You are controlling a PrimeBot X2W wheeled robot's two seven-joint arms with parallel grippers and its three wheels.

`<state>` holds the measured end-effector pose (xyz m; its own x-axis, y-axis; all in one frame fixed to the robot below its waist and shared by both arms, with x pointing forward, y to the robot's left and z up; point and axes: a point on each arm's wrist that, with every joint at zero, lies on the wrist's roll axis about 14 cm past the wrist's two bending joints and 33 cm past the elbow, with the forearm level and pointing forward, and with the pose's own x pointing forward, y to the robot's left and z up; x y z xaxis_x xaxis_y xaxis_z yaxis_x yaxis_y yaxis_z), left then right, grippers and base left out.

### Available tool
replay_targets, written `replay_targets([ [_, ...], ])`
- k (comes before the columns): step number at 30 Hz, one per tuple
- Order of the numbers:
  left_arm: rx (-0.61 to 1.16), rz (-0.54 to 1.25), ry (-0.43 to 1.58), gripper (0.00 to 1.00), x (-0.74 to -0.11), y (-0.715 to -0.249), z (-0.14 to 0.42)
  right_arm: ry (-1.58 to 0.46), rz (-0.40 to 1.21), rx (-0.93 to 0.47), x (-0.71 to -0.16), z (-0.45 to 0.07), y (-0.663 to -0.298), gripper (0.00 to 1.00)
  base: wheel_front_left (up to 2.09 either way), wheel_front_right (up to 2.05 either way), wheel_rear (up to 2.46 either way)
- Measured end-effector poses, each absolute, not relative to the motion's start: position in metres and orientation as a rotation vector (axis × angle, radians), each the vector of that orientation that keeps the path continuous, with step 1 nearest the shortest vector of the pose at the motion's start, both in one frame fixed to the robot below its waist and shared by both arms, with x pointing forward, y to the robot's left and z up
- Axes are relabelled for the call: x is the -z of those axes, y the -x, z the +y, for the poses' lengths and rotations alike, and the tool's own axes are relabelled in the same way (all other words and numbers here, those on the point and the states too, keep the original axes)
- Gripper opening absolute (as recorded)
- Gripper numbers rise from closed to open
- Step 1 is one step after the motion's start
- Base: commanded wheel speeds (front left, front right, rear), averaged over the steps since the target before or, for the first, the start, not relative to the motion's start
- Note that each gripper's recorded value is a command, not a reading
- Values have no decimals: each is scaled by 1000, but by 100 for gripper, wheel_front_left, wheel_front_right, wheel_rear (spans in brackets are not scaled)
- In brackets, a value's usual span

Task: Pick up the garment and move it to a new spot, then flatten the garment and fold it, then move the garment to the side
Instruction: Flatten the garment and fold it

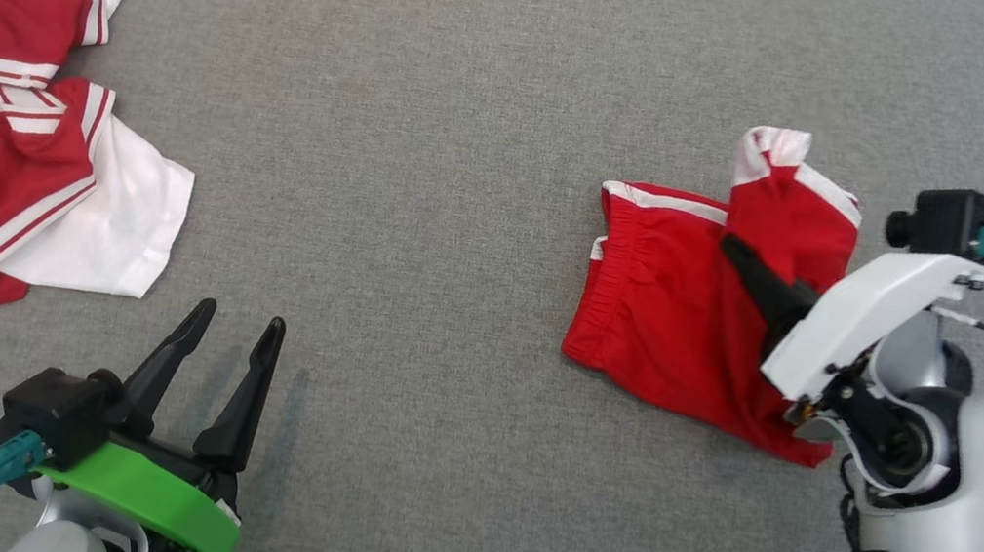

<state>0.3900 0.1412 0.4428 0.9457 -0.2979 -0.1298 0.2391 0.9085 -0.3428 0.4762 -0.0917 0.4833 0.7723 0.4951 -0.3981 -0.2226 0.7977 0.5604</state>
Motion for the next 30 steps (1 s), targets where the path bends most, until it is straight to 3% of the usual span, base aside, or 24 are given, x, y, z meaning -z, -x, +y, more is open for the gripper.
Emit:
replay_targets([
  [16,253,192,343,100,-439,-386,142,-502,604,-545,-449,-5,-489,0,0,0,0],
  [17,250,193,342,100,-438,-385,143,-492,611,-558,-449,0,-487,15,0,0,0],
  [18,246,191,342,100,-439,-384,144,-490,614,-568,-449,4,-484,53,0,0,0],
  [19,243,188,342,100,-440,-384,145,-483,614,-577,-449,8,-483,100,0,0,0],
  [26,223,167,344,100,-446,-381,150,-439,541,-614,-468,16,-478,100,0,0,0],
  [30,216,161,358,100,-449,-375,147,-436,414,-616,-500,12,-478,100,0,0,0],
])
